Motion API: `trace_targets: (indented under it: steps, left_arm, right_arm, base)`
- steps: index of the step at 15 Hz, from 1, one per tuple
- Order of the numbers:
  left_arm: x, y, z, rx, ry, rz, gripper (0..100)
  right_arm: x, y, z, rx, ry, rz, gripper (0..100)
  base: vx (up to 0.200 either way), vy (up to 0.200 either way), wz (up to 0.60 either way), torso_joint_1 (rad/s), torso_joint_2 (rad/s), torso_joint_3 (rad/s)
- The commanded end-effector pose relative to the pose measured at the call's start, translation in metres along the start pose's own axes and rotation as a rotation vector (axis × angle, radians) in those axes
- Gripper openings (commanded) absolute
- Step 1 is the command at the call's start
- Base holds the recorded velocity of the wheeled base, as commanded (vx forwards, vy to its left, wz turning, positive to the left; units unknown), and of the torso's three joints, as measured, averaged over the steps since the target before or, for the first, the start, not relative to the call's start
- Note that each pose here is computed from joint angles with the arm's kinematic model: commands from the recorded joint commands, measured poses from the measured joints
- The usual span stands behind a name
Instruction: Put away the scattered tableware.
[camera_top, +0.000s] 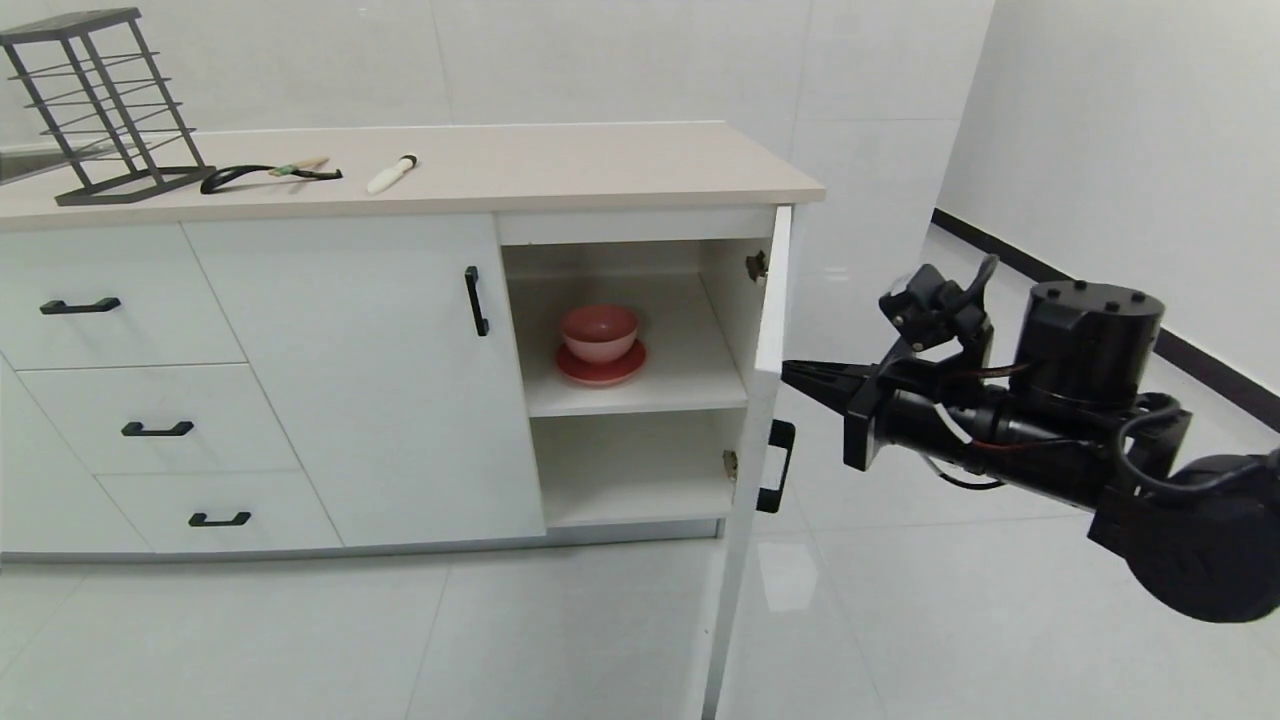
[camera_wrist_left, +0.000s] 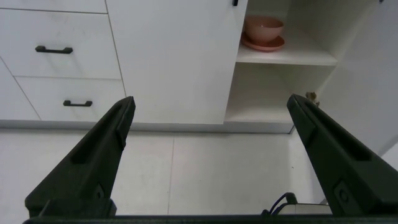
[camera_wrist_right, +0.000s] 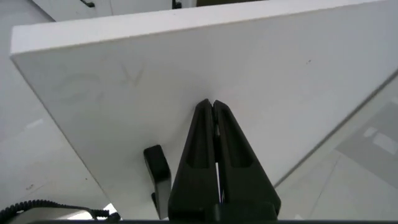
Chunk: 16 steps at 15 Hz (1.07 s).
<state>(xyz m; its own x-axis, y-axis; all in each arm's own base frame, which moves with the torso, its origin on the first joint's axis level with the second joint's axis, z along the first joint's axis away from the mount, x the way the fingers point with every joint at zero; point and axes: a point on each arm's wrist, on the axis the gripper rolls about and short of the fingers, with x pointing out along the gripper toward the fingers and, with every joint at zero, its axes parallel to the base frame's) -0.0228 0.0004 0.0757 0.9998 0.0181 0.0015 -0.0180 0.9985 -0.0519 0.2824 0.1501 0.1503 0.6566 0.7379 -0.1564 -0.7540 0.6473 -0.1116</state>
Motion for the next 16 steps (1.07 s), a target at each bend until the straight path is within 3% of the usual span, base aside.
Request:
trace_targets:
  steps: [1, 6, 14, 16]
  left_arm:
    - [0.0, 0.0, 0.0, 0.0, 0.0, 0.0, 100]
    - [0.0, 0.0, 0.0, -0.002, -0.002, 0.0, 100]
    - [0.0, 0.0, 0.0, -0.002, -0.002, 0.0, 100]
    - [0.0, 0.0, 0.0, -0.002, -0.002, 0.0, 100]
  right_arm:
    - [0.026, 0.002, -0.006, 0.001, 0.007, 0.029, 0]
    - [0.058, 0.006, -0.006, -0.007, -0.011, 0.047, 0]
    - [0.137, -0.014, -0.023, -0.016, -0.076, 0.043, 0]
    - [0.16, -0.019, -0.038, -0.015, -0.083, 0.04, 0]
  base:
    - [0.0, 0.0, 0.0, 0.0, 0.0, 0.0]
    - [0.0, 0.0, 0.0, 0.0, 0.0, 0.0]
    - [0.0, 0.0, 0.0, 0.0, 0.0, 0.0]
    - [0.0, 0.0, 0.0, 0.0, 0.0, 0.0]
